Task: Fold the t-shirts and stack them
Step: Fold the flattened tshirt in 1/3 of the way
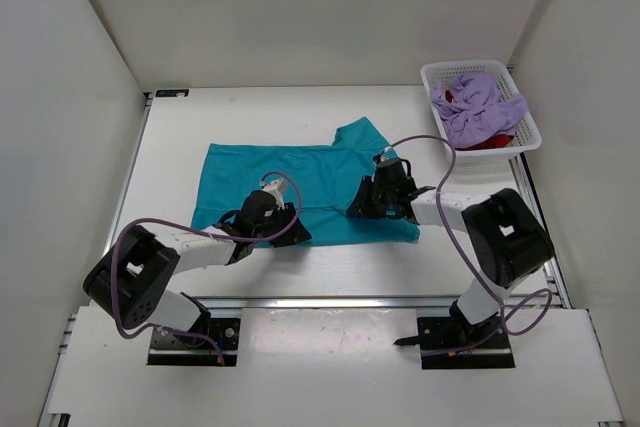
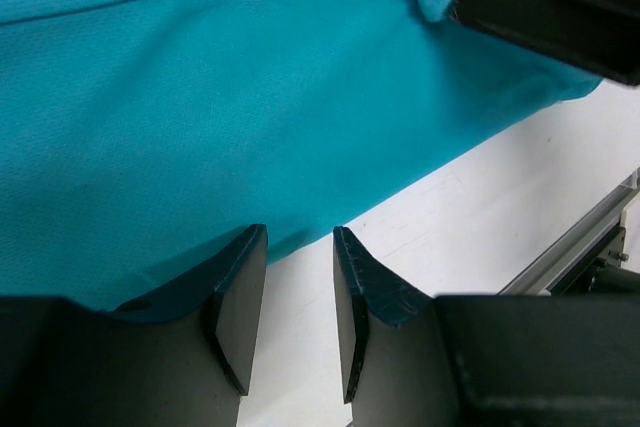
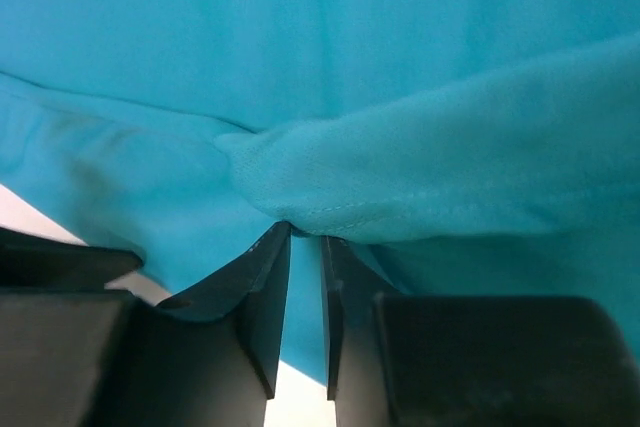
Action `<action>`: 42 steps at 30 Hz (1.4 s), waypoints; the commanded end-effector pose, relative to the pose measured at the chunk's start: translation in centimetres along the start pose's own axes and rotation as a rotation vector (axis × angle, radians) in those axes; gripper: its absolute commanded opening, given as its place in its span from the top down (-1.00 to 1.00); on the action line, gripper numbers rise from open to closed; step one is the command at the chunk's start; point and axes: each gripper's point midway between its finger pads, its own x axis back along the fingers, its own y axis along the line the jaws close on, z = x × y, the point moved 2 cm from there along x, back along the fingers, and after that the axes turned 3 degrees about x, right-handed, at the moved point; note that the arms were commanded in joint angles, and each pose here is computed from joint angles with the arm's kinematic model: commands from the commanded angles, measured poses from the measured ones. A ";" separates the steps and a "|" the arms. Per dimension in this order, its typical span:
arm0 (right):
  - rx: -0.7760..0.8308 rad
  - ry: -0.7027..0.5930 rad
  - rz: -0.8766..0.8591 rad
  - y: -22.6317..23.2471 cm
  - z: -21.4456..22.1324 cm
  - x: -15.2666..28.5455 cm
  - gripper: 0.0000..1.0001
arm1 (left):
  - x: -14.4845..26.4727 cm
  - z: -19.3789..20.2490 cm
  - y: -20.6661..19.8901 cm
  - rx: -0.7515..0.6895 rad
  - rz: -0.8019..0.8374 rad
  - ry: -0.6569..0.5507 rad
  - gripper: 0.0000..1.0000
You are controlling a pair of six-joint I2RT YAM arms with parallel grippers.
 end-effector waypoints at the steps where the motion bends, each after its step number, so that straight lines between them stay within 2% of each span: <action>1: 0.024 -0.062 -0.029 1.5 -2.9 -0.4 0.65 | 0.1 -0.2 -0.9 -0.004 0.048 -0.010 0.13; 3: 0.022 -0.060 -0.023 1.6 -3.3 -0.6 0.71 | 0.1 -0.2 -0.7 0.005 0.047 -0.009 0.14; 4: 0.019 -0.049 -0.009 1.2 -3.3 -1.1 0.85 | 0.1 -0.1 -0.6 0.003 0.047 -0.007 0.12; 6: 0.015 -0.044 0.003 1.5 -4.5 -1.7 0.99 | 0.0 -0.2 -0.4 0.014 0.044 -0.013 0.13; 9: 0.029 -0.048 0.005 2.1 -6.8 -3.3 1.00 | 0.0 -0.1 -0.3 0.021 0.043 -0.008 0.14; 10: 0.031 -0.021 0.014 2.5 -6.9 -3.7 0.94 | 0.1 0.1 -0.3 0.021 0.040 -0.002 0.13; 13: 0.044 -0.050 0.011 3.5 -9.3 -4.2 0.68 | 0.2 0.1 -0.3 0.015 0.040 -0.008 0.12; 17: 0.075 -0.092 -0.001 3.6 -10.0 -2.4 0.40 | 0.4 -0.1 -0.5 0.022 0.041 -0.015 0.13; 18: 0.087 -0.126 -0.014 4.2 -10.6 -1.3 0.40 | 0.4 -0.2 -0.6 0.019 0.043 -0.022 0.13; 19: 0.087 -0.114 0.012 2.9 -9.0 -0.7 0.38 | 0.4 -0.3 -0.9 0.016 0.048 -0.022 0.12; 21: 0.097 -0.157 0.014 2.7 -9.3 1.1 0.46 | 0.2 -0.3 -1.4 0.005 0.057 -0.020 0.13; 22: 0.085 -0.153 0.022 1.7 -8.3 1.9 0.65 | 0.1 -0.6 -1.5 0.011 0.058 -0.019 0.12; 23: 0.083 -0.118 0.037 0.3 -6.2 2.0 0.76 | 0.0 -0.7 -1.9 0.007 0.061 -0.017 0.12; 25: 0.099 -0.155 0.049 0.1 -5.1 4.0 0.87 | -0.3 -1.3 -2.7 -0.003 0.076 -0.021 0.12; 27: 0.067 -0.143 0.113 -2.6 -2.6 5.0 0.90 | -0.6 -1.8 -3.6 -0.010 0.095 -0.022 0.13; 28: 0.060 -0.196 0.088 -2.7 -3.6 6.0 0.89 | -0.9 -1.6 -4.1 -0.017 0.101 -0.011 0.12; 29: 0.019 -0.187 0.092 -4.5 -2.5 6.2 0.83 | -1.4 -1.1 -4.5 -0.029 0.101 0.006 0.12; 34: -0.001 -0.212 0.102 -6.8 -4.6 6.7 0.55 | -3.2 0.6 -7.5 -0.066 0.142 0.063 0.12; 42: 0.029 -0.171 0.090 -7.4 -8.1 3.7 0.52 | -5.8 2.4 -11.1 -0.094 0.201 0.132 0.13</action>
